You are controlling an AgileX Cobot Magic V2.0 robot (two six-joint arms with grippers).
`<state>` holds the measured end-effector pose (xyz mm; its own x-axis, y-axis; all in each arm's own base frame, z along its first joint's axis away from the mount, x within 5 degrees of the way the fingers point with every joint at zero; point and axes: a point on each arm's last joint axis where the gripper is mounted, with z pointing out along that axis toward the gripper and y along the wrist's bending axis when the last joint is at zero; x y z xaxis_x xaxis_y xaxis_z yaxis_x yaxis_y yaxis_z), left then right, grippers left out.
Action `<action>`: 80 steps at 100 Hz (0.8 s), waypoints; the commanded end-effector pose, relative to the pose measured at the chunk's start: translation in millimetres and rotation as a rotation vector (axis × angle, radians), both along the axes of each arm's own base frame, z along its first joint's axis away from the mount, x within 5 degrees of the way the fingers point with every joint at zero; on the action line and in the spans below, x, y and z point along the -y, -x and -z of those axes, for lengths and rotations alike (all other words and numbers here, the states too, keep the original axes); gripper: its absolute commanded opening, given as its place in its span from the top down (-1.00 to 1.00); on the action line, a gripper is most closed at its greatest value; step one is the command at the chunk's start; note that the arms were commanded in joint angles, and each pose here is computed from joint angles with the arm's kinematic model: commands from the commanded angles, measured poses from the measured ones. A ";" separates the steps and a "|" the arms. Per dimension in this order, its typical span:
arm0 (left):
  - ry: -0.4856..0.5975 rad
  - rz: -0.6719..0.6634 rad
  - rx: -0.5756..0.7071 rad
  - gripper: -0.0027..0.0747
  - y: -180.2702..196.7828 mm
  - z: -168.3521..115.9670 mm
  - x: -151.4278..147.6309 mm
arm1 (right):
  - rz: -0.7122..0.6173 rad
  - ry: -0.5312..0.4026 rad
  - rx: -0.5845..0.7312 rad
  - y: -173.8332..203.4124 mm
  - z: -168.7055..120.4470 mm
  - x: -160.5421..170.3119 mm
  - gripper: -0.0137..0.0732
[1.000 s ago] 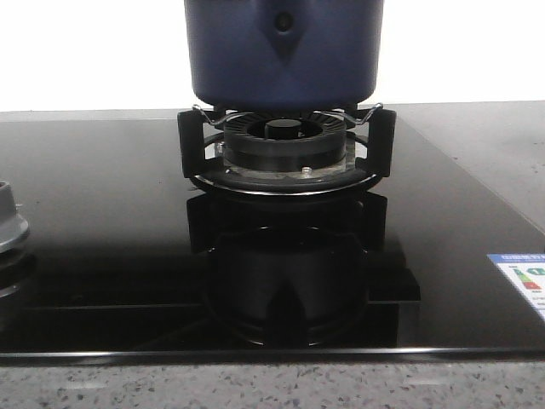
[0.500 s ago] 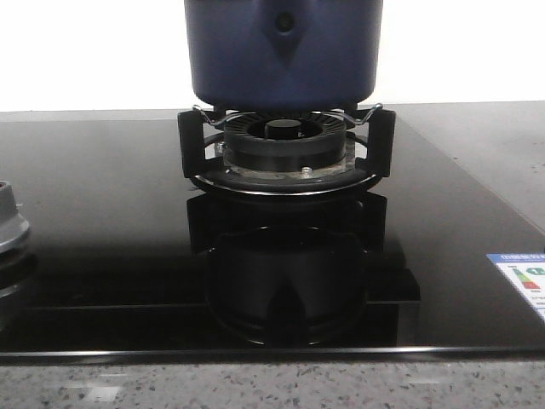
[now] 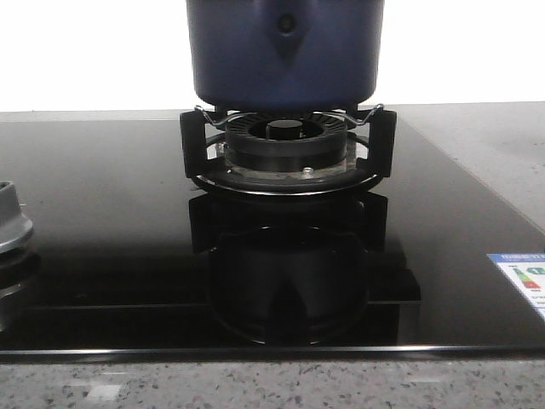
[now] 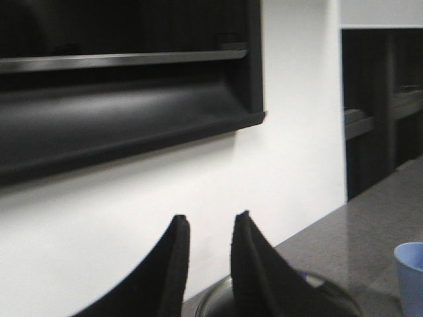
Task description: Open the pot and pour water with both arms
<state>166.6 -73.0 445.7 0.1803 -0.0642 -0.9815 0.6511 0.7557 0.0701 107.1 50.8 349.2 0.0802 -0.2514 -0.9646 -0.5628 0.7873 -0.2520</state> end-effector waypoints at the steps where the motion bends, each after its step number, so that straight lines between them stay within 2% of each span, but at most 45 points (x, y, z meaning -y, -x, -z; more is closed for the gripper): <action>1: 0.068 -0.059 0.001 0.70 26.7 7.3 -10.8 | -0.027 0.021 0.040 12.3 -5.6 -2.6 0.83; 15: 0.071 -0.113 -0.043 0.98 57.1 52.9 -18.8 | -0.059 0.019 0.097 32.5 -3.1 -4.7 0.83; 32: 0.062 -0.115 -0.089 0.98 75.1 93.8 -20.8 | -0.107 0.026 0.149 51.0 -4.3 -7.3 0.83; 45: 0.062 -0.115 -0.099 0.98 78.9 103.6 -21.2 | -0.149 0.034 0.148 56.3 -3.4 -9.9 0.83; 80: 0.063 -0.111 -0.099 0.98 79.2 103.4 -21.0 | -0.143 0.033 0.150 56.0 -3.6 -9.5 0.83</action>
<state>89.1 -52.0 331.9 0.0773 -0.0580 -0.9953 0.5562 0.8310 -0.0052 48.8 62.7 346.8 0.2489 -0.2405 -0.9382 -0.6533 0.6734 -0.3460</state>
